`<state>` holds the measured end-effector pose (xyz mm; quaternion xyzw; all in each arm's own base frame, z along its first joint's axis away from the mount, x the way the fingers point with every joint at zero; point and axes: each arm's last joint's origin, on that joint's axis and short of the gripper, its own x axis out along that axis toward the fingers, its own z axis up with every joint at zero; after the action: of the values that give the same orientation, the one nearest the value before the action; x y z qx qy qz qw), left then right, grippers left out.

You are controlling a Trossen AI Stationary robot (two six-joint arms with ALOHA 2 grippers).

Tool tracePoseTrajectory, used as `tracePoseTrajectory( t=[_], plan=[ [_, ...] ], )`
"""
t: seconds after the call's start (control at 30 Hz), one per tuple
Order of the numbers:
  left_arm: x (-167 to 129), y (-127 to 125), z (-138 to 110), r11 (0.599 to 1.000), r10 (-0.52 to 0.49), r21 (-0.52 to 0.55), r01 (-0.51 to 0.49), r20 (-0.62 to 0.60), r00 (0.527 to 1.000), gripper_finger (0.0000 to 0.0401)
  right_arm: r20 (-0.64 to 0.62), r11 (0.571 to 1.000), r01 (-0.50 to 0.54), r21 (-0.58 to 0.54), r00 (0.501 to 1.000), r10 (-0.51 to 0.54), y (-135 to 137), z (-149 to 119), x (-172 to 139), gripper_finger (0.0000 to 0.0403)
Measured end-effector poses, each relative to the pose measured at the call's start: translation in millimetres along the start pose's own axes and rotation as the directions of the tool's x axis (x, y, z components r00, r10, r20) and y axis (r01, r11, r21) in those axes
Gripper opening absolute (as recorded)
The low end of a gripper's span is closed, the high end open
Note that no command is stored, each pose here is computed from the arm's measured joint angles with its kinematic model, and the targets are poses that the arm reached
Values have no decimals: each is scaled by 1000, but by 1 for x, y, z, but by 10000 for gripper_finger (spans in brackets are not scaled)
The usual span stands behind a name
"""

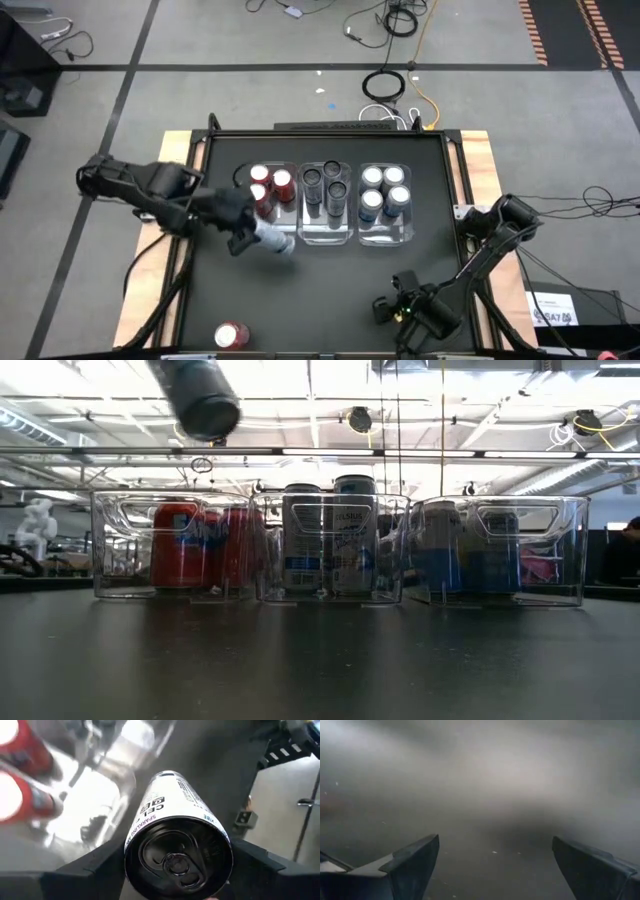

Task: Sort soda cans
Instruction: Put the white-blue soda can into the center transparent bin

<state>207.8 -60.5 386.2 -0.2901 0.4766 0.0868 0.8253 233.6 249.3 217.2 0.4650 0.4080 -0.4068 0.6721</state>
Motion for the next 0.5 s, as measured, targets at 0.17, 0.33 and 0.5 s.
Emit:
tracePoseTrajectory(
  t=[0.17,0.33,0.5],
  plan=[
    [1,5,33,992,22,121,-27,47,999,288,-20,998,-37,51,999,39,10,6,4,382],
    [21,5,65,967,39,253,-41,14,999,288,-37,992,-83,91,996,87,20,10,7,382],
    [45,6,92,936,86,343,-77,-11,996,288,16,972,-199,122,980,199,29,10,6,382]
  ],
)
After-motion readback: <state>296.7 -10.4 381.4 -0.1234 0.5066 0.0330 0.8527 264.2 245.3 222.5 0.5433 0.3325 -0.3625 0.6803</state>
